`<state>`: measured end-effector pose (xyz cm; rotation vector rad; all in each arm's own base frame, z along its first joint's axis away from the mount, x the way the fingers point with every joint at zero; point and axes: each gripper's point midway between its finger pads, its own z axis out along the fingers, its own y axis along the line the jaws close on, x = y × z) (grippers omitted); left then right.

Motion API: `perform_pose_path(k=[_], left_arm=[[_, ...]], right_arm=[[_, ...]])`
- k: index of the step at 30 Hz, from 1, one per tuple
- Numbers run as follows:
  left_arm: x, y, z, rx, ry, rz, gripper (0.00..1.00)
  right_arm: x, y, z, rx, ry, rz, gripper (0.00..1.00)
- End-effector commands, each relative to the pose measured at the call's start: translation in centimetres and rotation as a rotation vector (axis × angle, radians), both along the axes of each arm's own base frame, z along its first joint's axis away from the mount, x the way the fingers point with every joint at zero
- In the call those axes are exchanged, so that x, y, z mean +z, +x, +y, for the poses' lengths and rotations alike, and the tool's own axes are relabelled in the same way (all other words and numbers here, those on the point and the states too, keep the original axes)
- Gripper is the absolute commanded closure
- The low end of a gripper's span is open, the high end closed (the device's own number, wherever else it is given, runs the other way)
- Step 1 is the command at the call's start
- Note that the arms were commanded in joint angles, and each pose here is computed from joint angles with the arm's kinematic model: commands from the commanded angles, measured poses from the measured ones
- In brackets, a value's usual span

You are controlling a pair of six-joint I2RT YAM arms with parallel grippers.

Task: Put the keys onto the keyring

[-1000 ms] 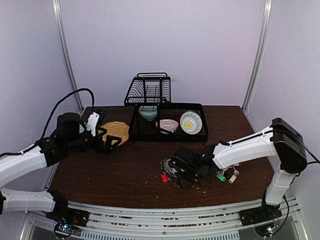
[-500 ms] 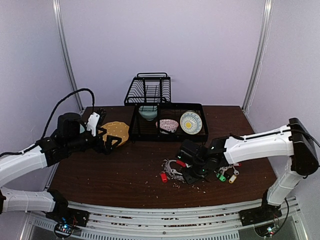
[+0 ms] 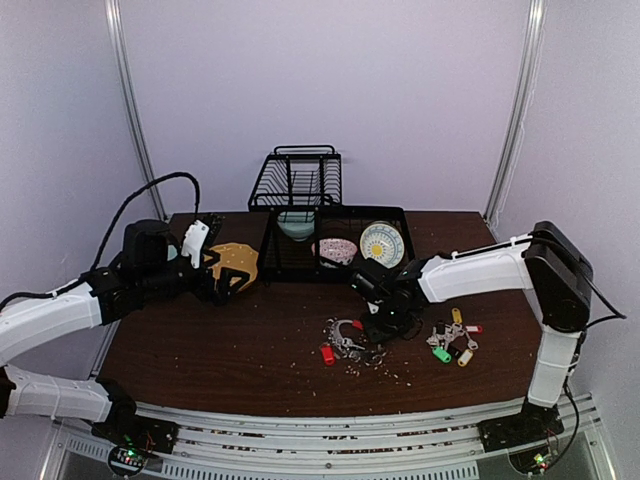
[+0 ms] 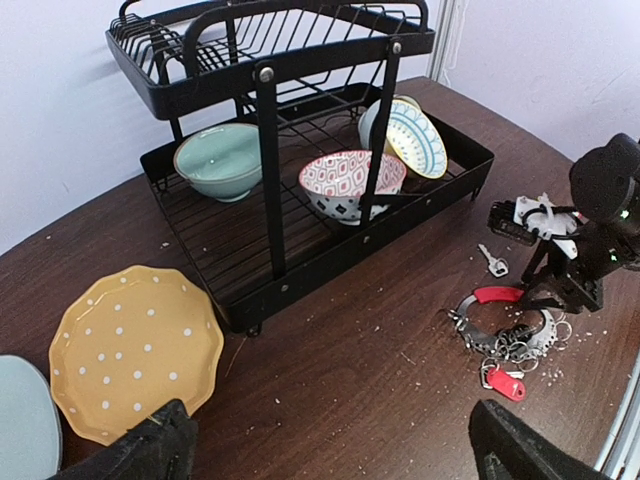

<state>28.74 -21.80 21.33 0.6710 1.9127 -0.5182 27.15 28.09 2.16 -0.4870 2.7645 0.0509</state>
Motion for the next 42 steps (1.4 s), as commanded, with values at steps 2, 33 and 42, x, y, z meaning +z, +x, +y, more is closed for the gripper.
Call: perform_pose_path(k=[2,33,42], left_arm=[[2.1,0.2,-0.6,-0.026,-0.025,-0.077,0.02],[1.9,-0.1,-0.4,-0.033,-0.018,-0.081,0.02],[1.6,-0.5,-0.4,-0.042,-0.022,-0.071,0.02]], right_arm=[[-2.1,-0.1,0.6,0.087,-0.065,0.048,0.64],[5.8,-11.0,8.3,0.333,0.224,-0.004,0.66],[3.1,-15.3,8.0,0.086,0.534,0.205,0.66]])
